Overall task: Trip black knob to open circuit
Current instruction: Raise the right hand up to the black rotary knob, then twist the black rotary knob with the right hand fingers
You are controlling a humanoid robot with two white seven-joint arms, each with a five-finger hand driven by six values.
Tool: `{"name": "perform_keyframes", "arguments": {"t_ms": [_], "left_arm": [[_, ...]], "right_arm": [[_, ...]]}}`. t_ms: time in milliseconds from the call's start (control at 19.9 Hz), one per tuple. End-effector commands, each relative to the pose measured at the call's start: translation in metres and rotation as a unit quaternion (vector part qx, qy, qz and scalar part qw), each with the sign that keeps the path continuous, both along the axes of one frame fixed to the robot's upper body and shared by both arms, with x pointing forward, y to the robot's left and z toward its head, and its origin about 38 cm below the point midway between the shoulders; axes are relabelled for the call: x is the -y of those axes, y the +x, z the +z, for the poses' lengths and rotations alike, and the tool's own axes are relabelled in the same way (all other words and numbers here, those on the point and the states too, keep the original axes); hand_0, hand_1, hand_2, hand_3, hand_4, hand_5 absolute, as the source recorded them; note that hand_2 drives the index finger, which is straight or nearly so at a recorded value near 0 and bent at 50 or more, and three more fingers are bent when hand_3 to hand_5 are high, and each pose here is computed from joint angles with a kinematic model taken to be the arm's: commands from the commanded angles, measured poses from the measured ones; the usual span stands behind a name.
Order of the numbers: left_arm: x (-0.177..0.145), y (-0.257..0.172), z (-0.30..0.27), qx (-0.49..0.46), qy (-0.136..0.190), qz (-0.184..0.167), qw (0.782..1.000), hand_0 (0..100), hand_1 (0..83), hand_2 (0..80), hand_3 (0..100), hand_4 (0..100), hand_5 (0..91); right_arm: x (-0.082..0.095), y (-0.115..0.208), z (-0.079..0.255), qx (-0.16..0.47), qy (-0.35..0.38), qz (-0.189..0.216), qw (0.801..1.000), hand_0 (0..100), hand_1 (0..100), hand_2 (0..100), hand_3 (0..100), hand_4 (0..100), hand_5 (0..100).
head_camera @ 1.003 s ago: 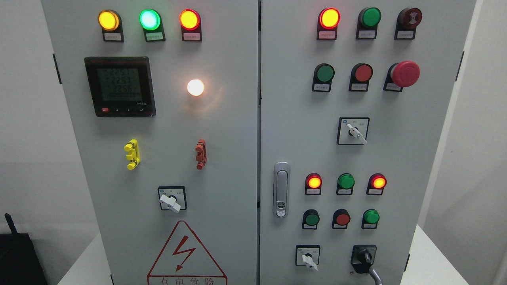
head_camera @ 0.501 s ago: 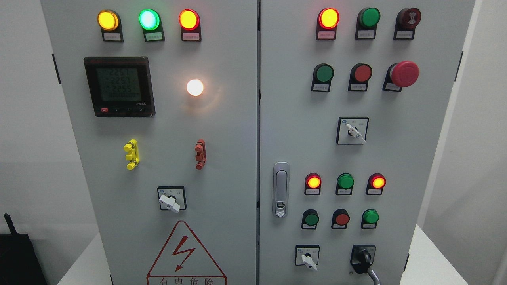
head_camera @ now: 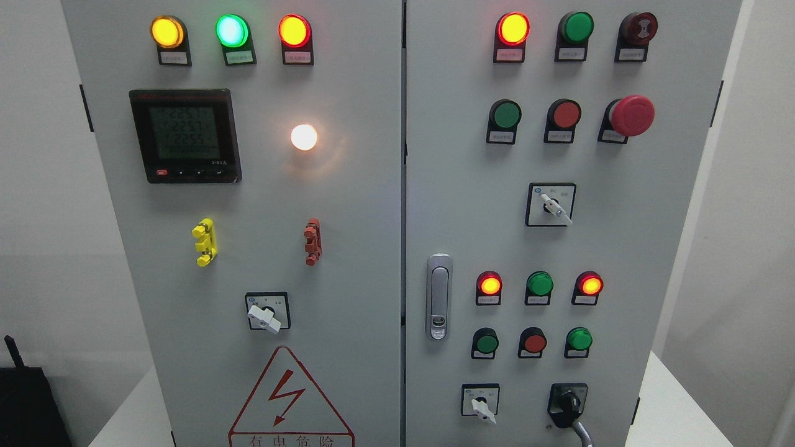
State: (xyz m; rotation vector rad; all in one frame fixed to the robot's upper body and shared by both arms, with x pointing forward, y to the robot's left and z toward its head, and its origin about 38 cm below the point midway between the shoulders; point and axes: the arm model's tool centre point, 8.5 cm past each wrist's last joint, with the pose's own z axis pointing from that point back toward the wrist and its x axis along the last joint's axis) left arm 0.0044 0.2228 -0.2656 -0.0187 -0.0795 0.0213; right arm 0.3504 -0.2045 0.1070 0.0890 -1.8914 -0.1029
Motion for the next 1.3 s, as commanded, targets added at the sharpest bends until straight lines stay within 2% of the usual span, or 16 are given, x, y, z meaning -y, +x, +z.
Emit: {"name": "perform_keyframes", "arguments": {"t_ms": [0, 1253], "left_arm": [[0.001, 0.002, 0.0, 0.002, -0.001, 0.002, 1.0, 12, 38.9, 0.0, 0, 0, 0.0], [0.001, 0.003, 0.0, 0.003, -0.001, 0.002, 1.0, 12, 38.9, 0.0, 0, 0, 0.0]], "right_arm": [[-0.015, 0.005, 0.016, 0.026, -0.003, 0.027, 0.999, 100, 88, 0, 100, 99, 97], [-0.026, 0.005, 0.021, 0.032, 0.001, 0.035, 0.999, 100, 88, 0, 100, 99, 97]]}}
